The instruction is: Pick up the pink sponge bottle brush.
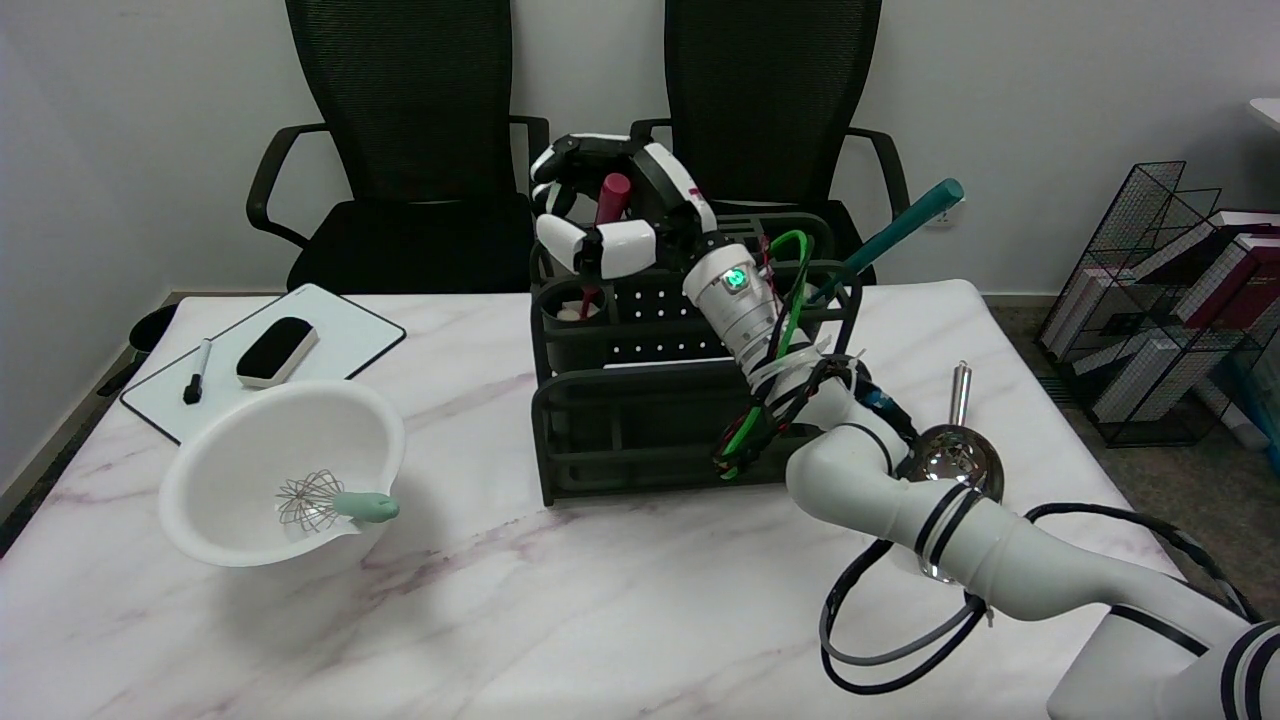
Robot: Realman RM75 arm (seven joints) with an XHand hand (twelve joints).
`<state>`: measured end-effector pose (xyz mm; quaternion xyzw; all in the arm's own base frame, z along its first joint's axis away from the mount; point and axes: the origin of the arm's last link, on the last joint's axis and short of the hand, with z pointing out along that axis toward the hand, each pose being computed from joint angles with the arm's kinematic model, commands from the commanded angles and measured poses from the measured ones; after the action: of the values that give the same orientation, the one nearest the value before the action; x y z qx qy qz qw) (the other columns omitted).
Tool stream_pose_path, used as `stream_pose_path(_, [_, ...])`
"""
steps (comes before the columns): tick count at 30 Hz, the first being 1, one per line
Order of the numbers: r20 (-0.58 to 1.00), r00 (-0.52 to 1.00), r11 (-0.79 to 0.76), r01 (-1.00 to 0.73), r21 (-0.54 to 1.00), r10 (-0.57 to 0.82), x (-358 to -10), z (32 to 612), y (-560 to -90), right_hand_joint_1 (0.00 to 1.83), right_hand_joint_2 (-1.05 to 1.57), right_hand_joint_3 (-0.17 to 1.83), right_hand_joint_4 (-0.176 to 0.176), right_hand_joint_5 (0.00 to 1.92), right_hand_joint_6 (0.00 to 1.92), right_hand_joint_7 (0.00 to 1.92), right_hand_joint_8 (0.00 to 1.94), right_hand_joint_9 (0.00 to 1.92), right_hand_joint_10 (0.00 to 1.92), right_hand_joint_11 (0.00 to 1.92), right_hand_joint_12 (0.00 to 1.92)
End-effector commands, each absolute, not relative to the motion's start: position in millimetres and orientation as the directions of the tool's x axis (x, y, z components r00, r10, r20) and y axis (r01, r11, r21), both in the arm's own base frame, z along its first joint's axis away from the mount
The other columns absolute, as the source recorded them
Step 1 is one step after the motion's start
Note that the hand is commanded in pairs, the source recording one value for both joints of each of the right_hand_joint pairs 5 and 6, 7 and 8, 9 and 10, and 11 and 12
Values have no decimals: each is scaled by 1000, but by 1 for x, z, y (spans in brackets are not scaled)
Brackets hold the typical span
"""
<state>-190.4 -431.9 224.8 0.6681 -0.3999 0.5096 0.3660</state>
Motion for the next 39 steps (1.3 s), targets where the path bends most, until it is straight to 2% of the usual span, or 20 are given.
stream_pose_path(1, [973, 173, -419, -903, 94, -154, -188, 225, -433, 1220, 253, 1198, 0, 999, 999, 1168, 1168, 909, 909, 759, 759])
stream_pose_path(7, [973, 171, -421, -902, 91, -156, -188, 223, -433, 1173, 294, 1225, 0, 1160, 1160, 1301, 1301, 1044, 1044, 865, 865])
stream_pose_path(18, [973, 167, -422, -902, 86, -158, -186, 222, -434, 1160, 360, 1223, 0, 1237, 1237, 1390, 1390, 1141, 1141, 1035, 1035])
stream_pose_path(25, [973, 164, -417, -905, 82, -164, -187, 217, -437, 1165, 452, 1151, 0, 1251, 1251, 1392, 1392, 1179, 1179, 1302, 1302])
stream_pose_path(29, [974, 158, -415, -907, 77, -165, -188, 216, -437, 1163, 568, 1072, 0, 1327, 1327, 1411, 1411, 1241, 1241, 1486, 1486])
stream_pose_path(35, [975, 148, -414, -908, 67, -167, -188, 214, -437, 1146, 652, 1026, 0, 1387, 1387, 1461, 1461, 1296, 1296, 1535, 1535])
stream_pose_path(39, [976, 143, -413, -909, 63, -165, -187, 215, -438, 1098, 684, 1061, 0, 1479, 1479, 1536, 1536, 1366, 1366, 1632, 1632])
